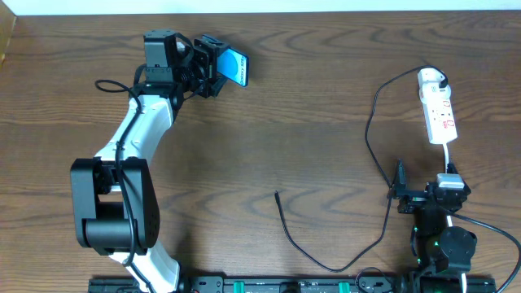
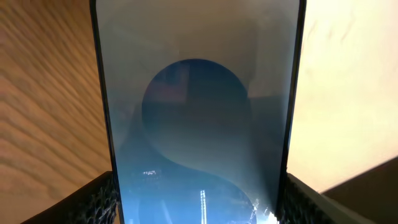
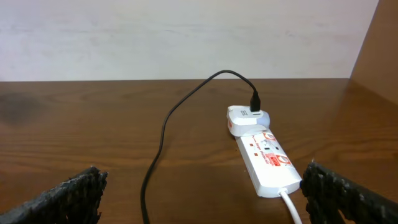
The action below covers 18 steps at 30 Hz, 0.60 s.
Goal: Plug charger to phone and switch on socket
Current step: 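Rotate the phone upright, bottom edge facing right, with the left gripper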
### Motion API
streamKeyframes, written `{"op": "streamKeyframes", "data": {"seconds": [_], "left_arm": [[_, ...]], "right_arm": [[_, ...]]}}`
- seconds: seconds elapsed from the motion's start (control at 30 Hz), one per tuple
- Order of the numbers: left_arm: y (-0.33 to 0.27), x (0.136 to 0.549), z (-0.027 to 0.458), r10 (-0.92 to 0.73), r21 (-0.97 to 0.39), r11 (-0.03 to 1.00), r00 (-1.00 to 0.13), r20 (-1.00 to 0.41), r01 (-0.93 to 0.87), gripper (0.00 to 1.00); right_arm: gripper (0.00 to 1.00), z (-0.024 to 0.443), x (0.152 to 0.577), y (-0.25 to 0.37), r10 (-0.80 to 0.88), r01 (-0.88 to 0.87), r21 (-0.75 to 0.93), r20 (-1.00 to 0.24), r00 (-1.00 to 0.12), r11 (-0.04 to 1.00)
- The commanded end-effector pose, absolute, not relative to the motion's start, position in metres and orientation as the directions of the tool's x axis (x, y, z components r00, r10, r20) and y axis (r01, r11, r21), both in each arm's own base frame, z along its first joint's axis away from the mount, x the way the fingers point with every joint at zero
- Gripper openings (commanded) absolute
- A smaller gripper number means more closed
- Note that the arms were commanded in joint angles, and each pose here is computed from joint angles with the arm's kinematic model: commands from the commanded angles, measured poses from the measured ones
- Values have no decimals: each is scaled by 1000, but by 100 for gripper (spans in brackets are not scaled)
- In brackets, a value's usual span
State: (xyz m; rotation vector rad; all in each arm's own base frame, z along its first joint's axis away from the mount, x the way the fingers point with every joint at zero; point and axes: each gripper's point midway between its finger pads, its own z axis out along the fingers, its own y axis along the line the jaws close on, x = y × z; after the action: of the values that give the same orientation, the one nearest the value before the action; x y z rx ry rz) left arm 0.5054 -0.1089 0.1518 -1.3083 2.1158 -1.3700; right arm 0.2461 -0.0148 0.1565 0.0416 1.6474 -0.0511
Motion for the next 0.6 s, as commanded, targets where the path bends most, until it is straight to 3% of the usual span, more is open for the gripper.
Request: {"op": "streamKeyframes", "data": {"seconds": [0.0,0.47,0.57], "left_arm": [[-101,511,165,-835,-861,154,-529,148,-484,7],[-101,510,165,-833,-862,156,-534,148,-483,7],[-101,510,165,-832,-862,156,-534,148,-483,7]], "right_arm": [[99,155,246,-13,-11,50,-16,-997,-82,999],[99,156,246,-7,19,15,18,-997,-77,1000],[99,167,247,-2,16,-12,16,-999,-31,1000]]}}
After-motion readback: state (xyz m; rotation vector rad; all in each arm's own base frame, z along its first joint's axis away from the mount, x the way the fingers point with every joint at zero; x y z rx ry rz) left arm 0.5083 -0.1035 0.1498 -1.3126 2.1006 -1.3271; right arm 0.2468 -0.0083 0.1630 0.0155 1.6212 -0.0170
